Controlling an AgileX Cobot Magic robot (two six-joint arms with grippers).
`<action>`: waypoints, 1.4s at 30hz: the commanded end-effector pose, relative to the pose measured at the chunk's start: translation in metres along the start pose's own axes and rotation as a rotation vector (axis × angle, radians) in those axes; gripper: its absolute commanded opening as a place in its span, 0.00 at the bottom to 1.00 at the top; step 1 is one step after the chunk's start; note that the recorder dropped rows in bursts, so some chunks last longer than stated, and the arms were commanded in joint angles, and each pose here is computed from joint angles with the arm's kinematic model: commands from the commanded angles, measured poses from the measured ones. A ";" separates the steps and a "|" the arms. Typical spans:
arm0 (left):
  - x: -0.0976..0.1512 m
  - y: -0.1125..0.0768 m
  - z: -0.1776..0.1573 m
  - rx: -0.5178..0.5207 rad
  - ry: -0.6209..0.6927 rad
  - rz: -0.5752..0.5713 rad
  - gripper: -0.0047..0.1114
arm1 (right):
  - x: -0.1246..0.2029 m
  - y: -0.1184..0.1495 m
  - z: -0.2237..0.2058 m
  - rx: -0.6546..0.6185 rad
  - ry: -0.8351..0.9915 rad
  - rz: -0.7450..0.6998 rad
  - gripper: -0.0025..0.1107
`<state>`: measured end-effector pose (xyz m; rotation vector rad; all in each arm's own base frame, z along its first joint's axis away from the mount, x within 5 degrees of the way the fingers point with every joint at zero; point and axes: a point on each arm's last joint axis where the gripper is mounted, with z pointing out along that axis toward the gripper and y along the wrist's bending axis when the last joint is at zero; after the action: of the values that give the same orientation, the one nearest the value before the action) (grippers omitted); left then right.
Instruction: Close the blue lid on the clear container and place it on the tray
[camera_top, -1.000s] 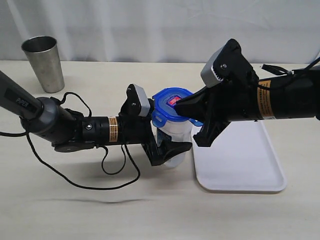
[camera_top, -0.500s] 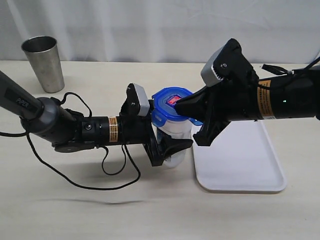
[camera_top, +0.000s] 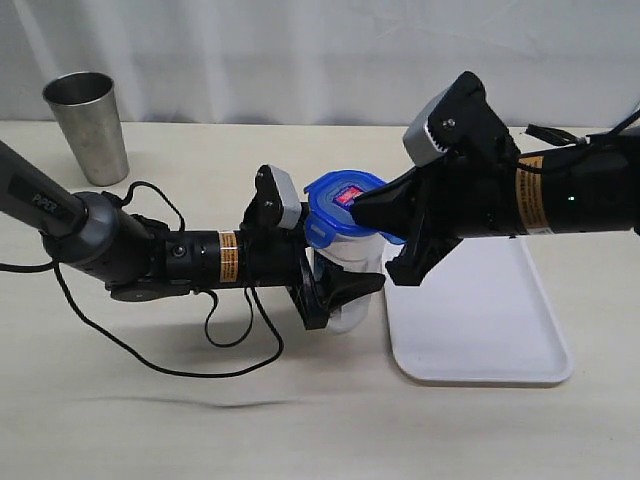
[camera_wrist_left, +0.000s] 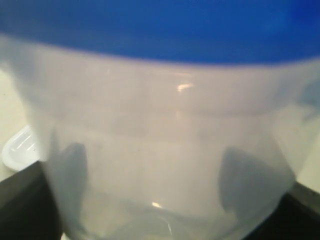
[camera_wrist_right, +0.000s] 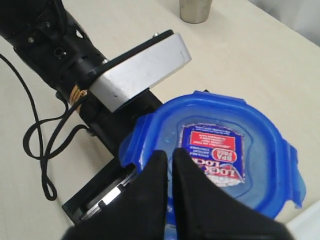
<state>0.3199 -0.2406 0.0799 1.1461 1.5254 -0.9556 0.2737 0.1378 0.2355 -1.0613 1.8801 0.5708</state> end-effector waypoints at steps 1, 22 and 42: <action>0.007 0.003 -0.001 -0.027 0.066 -0.009 0.04 | -0.020 0.001 -0.013 0.029 -0.053 0.008 0.14; 0.007 0.003 -0.001 -0.030 0.065 -0.009 0.04 | -0.099 0.056 -0.021 0.218 0.335 0.238 0.45; 0.007 0.003 -0.001 -0.026 0.066 -0.007 0.04 | -0.048 0.065 0.073 0.334 0.659 -0.147 0.41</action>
<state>0.3202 -0.2405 0.0798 1.1365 1.5351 -0.9590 0.2668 0.2451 0.2564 -1.1652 2.2472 -0.1669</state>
